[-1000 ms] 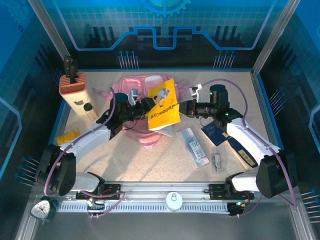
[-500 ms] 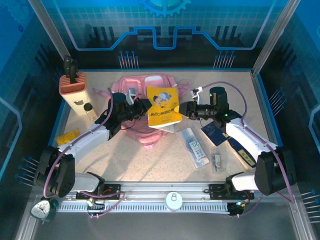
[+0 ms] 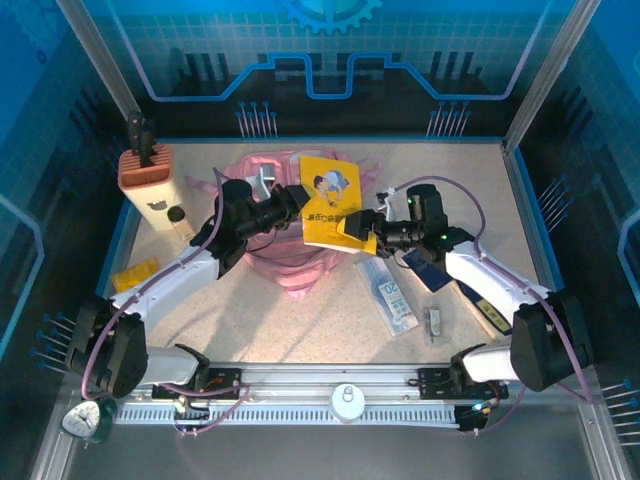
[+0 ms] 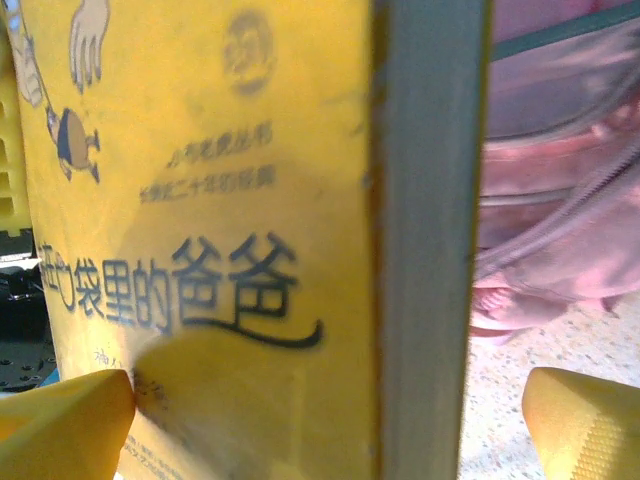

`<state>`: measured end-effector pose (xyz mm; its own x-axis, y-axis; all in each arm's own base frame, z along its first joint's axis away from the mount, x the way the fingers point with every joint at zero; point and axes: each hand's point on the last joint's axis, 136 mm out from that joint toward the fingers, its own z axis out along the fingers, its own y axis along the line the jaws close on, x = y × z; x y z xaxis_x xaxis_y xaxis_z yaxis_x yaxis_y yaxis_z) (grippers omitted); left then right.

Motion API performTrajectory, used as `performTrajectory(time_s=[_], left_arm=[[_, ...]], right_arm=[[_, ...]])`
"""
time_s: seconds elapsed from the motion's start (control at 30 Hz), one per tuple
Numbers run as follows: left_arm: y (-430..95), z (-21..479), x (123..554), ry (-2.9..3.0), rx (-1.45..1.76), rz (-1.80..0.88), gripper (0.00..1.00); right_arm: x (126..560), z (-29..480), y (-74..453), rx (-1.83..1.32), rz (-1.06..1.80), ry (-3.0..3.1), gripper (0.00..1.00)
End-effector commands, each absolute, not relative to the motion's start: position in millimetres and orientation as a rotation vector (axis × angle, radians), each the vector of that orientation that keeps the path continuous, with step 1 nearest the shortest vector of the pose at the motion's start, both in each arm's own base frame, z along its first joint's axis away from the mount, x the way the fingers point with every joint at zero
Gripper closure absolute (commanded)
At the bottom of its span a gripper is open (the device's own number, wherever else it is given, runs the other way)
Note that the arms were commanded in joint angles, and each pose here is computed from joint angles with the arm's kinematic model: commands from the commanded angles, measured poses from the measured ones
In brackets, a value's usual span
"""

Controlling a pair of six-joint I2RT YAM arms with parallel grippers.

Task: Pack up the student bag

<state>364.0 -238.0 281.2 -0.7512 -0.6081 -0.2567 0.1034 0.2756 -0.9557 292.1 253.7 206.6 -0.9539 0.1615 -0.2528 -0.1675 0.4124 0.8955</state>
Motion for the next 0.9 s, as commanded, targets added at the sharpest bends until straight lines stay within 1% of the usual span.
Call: performTrajectory(time_s=[0.0,0.13,0.23,0.3,0.4,0.5,0.6,0.77,0.87], left_arm=[[-240,350,368,1.754,-0.351,-1.605,1.00],[-238,358,367,1.706,-0.366,-1.633,1.00],[-236,348,369,1.733,-0.387,-1.604,1.00],[-233,340,370,1.748,-0.398,-1.581,1.00],[-225,323,373,1.789,-0.429,-1.511,1.00],[-216,308,375,1.837,-0.448,-1.431,1.00],[-212,300,374,1.871,-0.438,-1.367,1.00],[-212,293,372,1.898,-0.425,-1.341,1.00],[-212,289,370,1.911,-0.427,-1.329,1.00]], right_arm=[[302,209,251,0.061,1.565,2.348,0.00],[304,218,258,0.064,1.687,2.260,0.00],[305,239,261,0.028,1.767,2.156,0.00],[304,253,261,-0.002,1.774,2.119,0.01],[301,265,254,-0.020,1.741,2.094,0.07],[300,270,245,-0.006,1.703,2.086,0.14],[300,271,241,-0.004,1.666,2.087,0.23],[302,264,241,0.014,1.672,2.116,0.44],[305,256,243,0.019,1.669,2.138,0.53]])
